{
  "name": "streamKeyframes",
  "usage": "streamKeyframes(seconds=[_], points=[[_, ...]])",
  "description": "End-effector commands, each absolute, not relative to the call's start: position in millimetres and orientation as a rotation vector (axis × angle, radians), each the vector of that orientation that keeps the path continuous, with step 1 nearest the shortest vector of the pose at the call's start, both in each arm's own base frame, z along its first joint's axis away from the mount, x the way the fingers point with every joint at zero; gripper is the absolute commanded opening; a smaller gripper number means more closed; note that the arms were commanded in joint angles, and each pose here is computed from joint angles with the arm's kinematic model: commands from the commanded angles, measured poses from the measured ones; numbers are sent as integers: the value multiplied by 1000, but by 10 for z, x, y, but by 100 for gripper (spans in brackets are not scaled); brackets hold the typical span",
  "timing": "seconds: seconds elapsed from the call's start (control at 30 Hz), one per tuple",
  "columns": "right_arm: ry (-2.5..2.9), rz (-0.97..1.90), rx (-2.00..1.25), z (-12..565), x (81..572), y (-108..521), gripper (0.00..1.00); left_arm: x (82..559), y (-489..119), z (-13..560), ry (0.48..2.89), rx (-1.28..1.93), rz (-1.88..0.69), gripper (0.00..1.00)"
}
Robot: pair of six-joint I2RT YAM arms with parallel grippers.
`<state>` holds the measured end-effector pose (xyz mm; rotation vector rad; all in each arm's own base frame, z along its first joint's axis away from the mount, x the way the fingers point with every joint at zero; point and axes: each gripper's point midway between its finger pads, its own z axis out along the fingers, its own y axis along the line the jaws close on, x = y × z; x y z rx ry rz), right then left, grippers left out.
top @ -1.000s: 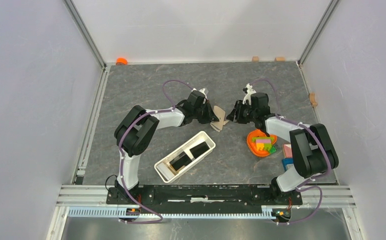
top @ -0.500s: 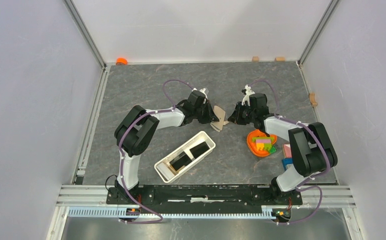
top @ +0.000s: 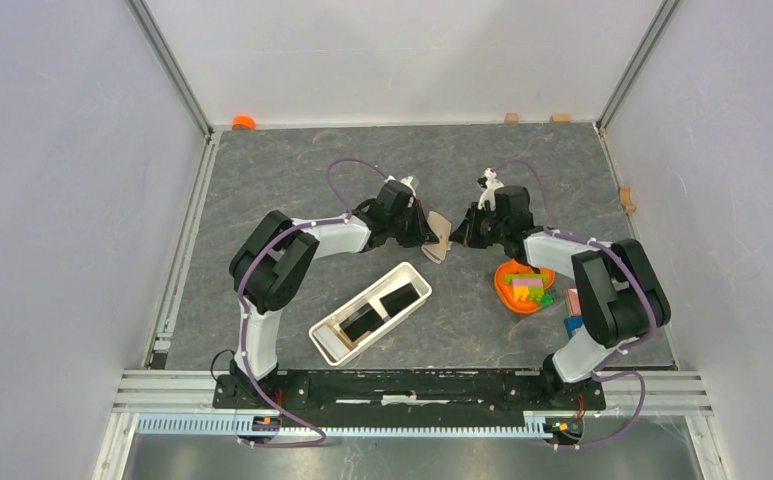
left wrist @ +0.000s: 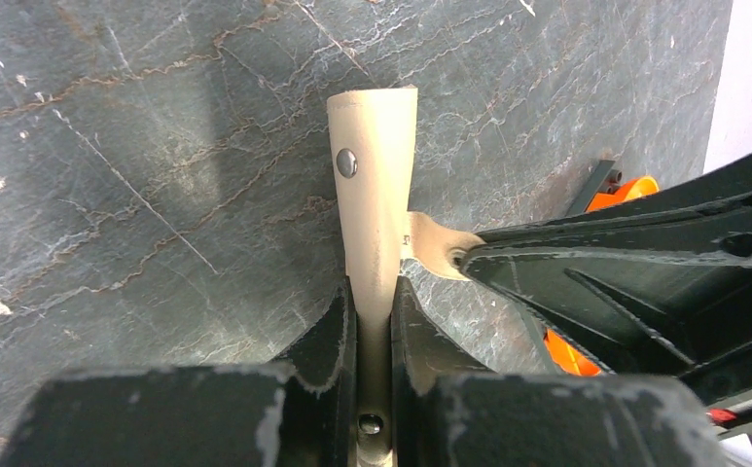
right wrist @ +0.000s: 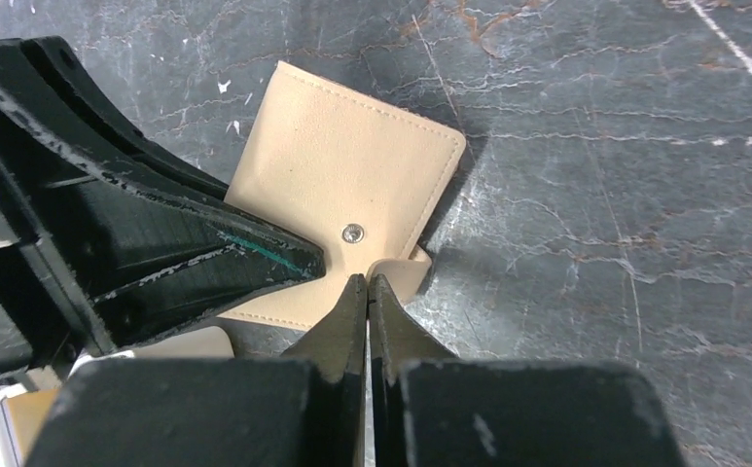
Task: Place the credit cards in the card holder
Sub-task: Close the card holder at the center of the board.
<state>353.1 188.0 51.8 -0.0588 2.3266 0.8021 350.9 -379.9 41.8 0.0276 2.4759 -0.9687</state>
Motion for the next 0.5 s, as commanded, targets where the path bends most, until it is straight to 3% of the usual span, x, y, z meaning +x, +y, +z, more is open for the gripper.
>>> streamKeyframes(seconds=[0.0, 0.47], points=[[2296, 758, -99, 596, 3717, 1989, 0, 3443, -3713, 207, 2534, 83, -858, 2], [2358, 561, -98, 491, 3785, 1949, 0, 3443, -3722, 204, 2537, 78, -863, 2]])
